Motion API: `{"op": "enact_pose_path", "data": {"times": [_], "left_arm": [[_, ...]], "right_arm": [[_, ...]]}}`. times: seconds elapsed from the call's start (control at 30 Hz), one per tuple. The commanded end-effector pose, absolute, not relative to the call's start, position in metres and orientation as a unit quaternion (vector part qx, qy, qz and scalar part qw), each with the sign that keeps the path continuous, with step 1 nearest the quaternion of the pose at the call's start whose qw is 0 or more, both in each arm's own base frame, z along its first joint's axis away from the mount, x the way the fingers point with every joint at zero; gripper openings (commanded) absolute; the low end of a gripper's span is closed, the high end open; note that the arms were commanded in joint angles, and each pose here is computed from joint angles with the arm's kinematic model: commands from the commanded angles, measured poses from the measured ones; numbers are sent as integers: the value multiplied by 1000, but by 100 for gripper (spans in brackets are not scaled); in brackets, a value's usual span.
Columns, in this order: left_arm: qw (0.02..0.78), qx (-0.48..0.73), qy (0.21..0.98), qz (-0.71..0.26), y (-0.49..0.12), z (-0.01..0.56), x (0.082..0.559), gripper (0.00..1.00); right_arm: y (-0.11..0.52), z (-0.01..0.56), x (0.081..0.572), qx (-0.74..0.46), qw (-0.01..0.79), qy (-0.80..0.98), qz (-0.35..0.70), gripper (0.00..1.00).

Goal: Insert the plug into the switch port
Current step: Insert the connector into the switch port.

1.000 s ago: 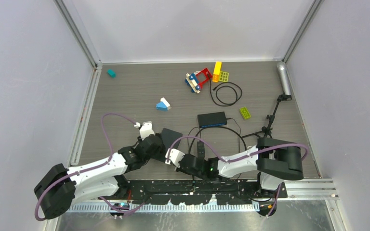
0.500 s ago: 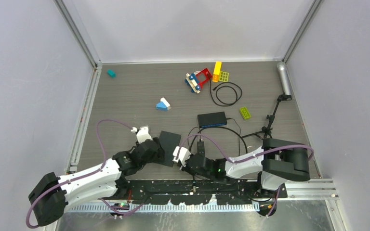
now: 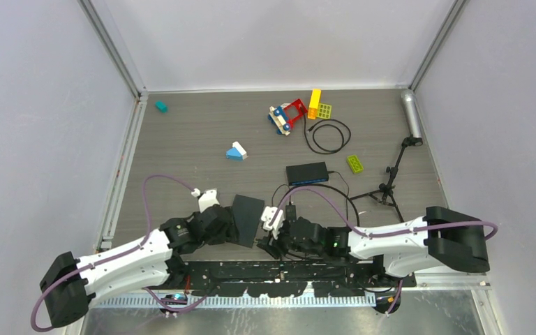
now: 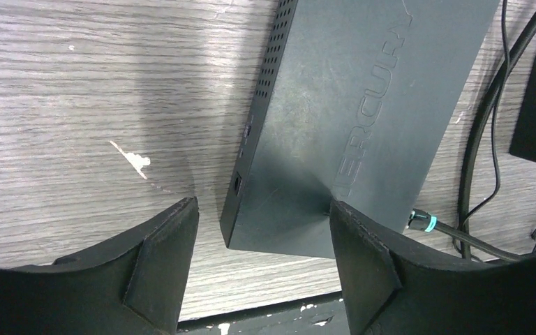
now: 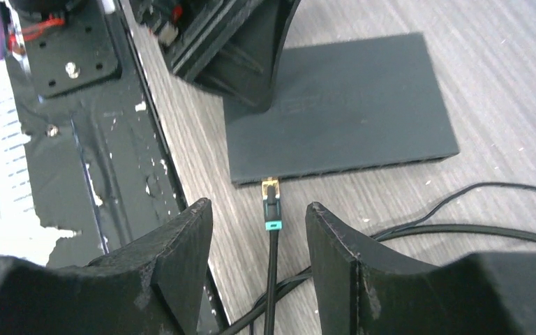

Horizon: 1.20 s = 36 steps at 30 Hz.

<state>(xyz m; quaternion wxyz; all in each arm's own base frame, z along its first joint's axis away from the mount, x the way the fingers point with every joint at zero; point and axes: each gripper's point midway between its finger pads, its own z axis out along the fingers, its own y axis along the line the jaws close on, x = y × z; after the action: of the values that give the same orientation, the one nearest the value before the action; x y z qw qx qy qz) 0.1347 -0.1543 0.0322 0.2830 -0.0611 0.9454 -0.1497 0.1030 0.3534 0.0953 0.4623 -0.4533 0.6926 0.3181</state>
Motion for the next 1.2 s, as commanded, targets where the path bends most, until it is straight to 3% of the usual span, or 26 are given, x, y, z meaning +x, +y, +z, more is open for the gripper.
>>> {"op": "enact_pose_path", "data": {"times": [0.0, 0.23, 0.6, 0.83, 1.17], "left_arm": [[303, -53, 938, -161, -156, 40, 140, 72], [353, -39, 904, -238, -175, 64, 153, 76], [352, -55, 906, -231, -164, 63, 162, 79], [334, -57, 904, -260, -172, 51, 161, 74], [320, -57, 899, -293, -186, 41, 159, 74]], "right_arm": [[346, 82, 93, -475, 436, 694, 321, 57], [346, 79, 101, -472, 496, 651, 329, 57], [364, 54, 110, -506, 507, 629, 302, 58], [364, 45, 111, -515, 496, 632, 299, 41], [363, 40, 111, -517, 482, 639, 303, 37]]}}
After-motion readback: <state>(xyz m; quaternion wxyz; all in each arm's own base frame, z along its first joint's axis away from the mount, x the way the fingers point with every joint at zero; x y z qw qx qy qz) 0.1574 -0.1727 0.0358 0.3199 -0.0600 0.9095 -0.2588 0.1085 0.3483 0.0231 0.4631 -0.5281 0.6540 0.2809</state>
